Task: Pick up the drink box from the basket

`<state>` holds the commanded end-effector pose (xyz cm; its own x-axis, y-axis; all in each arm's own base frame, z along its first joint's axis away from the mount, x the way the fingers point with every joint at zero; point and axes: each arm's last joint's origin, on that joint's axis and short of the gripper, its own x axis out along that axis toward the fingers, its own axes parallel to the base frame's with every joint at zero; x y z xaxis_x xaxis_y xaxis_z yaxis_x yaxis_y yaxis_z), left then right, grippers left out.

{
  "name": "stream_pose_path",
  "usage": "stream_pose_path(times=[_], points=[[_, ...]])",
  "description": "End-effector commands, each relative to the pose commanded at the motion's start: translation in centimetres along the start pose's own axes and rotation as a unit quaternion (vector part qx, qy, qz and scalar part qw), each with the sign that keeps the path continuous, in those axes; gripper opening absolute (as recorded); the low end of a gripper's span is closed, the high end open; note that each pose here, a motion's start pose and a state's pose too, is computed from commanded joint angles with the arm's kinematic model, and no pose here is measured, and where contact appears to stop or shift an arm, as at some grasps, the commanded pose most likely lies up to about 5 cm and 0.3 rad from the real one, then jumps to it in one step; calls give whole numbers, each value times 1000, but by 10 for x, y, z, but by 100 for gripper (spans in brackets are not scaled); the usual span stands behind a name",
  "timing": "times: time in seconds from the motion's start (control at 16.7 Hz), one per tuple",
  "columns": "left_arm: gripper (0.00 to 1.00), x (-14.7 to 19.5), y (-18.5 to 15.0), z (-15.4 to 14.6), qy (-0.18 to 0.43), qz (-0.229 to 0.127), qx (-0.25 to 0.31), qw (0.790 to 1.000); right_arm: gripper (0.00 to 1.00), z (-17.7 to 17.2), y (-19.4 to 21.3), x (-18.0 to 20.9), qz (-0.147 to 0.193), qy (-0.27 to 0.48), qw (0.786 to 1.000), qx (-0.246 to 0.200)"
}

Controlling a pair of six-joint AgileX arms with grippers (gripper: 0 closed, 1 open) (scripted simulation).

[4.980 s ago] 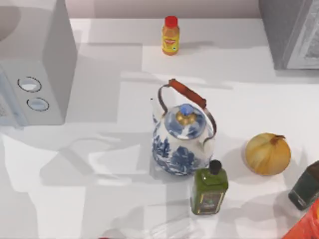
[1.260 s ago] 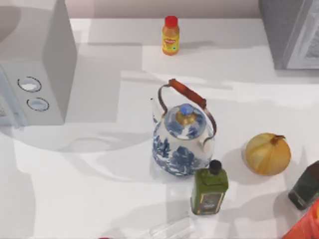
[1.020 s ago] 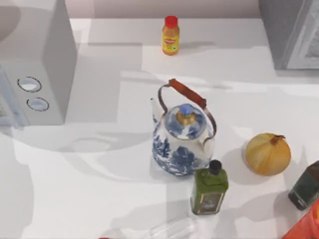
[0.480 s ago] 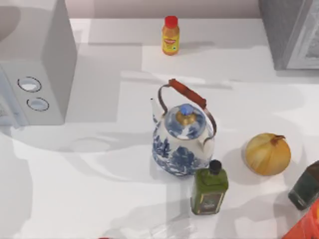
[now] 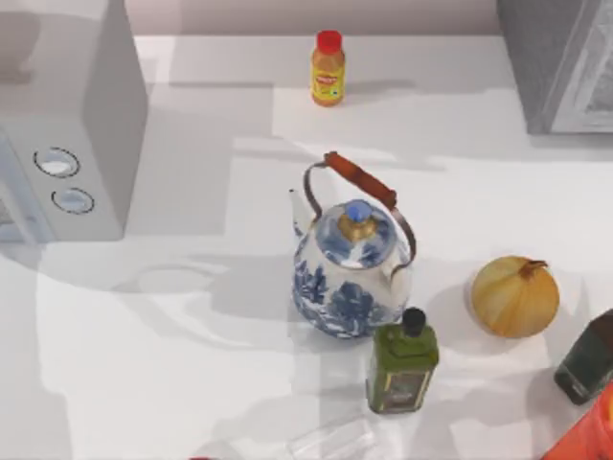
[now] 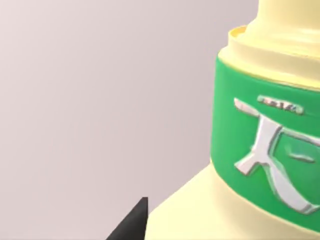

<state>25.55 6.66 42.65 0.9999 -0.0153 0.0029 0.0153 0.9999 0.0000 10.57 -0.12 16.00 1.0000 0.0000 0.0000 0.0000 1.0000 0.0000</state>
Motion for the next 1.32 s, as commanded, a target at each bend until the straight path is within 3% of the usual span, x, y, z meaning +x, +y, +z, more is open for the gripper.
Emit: stream_pose_path(times=[0.24,0.48,0.84,1.02,1.32], points=[[0,-65,-34,-51,1,0,0,1000,100,0,0,0,0,0,1000,0],[0,-118,-56,-131,5,0,-1,1000,100,0,0,0,0,0,1000,0],[0,-148,-68,-241,4,4,-1,1000,100,0,0,0,0,0,1000,0],[0,-150,-70,-264,2,7,0,1000,100,0,0,0,0,0,1000,0],[0,-149,-70,-266,4,9,1,1000,100,0,0,0,0,0,1000,0]])
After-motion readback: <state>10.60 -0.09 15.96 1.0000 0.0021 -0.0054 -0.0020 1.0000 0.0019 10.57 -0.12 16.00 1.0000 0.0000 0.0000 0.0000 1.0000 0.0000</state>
